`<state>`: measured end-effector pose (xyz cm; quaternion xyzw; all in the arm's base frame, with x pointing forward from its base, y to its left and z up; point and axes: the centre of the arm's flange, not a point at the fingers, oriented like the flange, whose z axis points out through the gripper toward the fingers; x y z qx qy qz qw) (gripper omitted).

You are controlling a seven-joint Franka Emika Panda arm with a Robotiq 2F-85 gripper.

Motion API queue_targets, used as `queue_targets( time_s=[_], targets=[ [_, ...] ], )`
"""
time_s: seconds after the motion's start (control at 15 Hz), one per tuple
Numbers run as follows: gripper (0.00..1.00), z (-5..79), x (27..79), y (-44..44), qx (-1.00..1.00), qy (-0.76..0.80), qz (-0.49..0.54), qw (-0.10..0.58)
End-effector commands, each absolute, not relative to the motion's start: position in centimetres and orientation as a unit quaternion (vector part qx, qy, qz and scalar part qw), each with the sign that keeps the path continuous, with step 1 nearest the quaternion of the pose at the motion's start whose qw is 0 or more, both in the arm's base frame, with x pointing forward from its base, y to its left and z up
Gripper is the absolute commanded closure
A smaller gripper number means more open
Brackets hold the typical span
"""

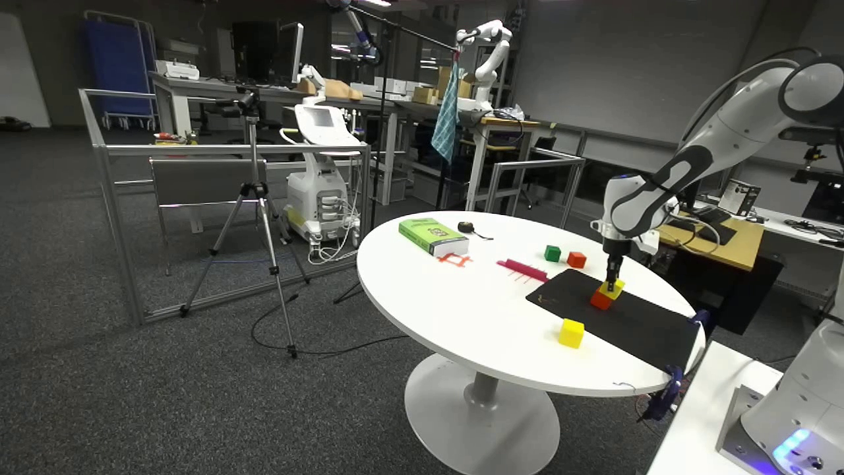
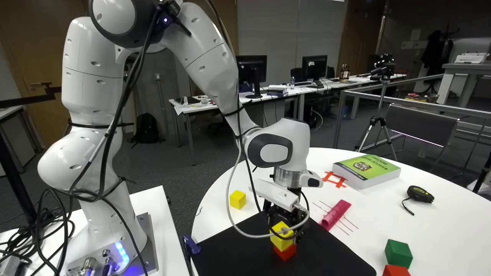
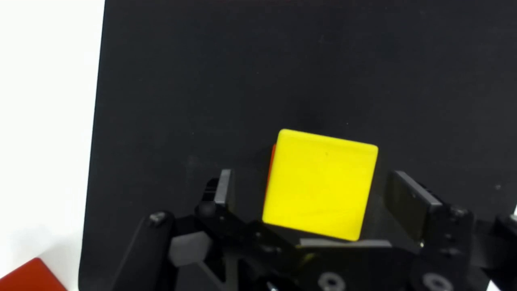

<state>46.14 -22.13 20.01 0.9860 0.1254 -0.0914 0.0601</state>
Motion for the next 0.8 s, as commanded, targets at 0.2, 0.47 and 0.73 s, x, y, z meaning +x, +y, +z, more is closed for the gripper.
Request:
queue_targets(
  time_s=[0.2,0.47,0.73],
  targets=[
    [0.0,27.3,47.8,-23.2,0.996,0.081,-0.017,0.041],
    [0.0,31.5,50.1,-23.7,0.999,0.037,0.02,0.009],
    [0.0,35.1,53.7,-25.4,0.999,0.011,0.046,-0.003]
  ],
)
